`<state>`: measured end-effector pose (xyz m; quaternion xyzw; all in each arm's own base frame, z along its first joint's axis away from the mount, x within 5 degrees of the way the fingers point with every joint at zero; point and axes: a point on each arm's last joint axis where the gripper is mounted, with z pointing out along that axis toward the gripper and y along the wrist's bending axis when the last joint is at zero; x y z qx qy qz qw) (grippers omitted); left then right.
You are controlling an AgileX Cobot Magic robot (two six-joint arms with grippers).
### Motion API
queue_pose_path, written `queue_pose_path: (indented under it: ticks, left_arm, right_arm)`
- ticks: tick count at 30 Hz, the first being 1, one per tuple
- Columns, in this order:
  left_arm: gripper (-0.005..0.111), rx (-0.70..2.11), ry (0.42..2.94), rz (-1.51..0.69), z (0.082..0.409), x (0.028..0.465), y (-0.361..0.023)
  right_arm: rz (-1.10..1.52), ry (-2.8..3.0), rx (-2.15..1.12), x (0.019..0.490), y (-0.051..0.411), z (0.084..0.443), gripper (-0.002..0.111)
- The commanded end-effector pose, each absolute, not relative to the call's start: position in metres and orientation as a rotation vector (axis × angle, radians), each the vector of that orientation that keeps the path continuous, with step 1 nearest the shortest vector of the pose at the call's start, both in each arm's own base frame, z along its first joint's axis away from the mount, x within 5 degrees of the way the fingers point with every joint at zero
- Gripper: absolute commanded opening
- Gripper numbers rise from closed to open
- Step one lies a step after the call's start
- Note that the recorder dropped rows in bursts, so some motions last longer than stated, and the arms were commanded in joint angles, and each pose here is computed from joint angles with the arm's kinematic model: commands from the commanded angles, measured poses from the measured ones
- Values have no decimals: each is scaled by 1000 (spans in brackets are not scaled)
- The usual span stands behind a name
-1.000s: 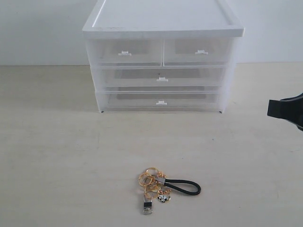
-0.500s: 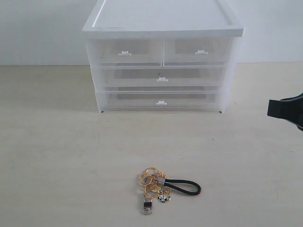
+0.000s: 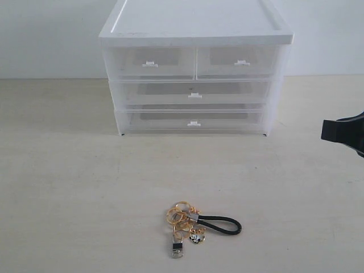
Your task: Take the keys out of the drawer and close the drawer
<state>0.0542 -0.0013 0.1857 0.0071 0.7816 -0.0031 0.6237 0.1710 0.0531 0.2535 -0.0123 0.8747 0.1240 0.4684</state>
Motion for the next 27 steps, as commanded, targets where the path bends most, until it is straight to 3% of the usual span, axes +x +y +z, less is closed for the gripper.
queue_pose_path:
  ticks: [1,15,27]
  left_arm:
    - [4,13,1796,-5,185,54,-1]
    - [4,13,1796,-5,185,54,-1]
    - [4,13,1796,-5,185,54,-1]
  right_arm:
    - [307,2132,-25,171,52,255,0]
    - [339,2154,44,164,51,257,0]
    - [430,1829,119,88,21,255,0]
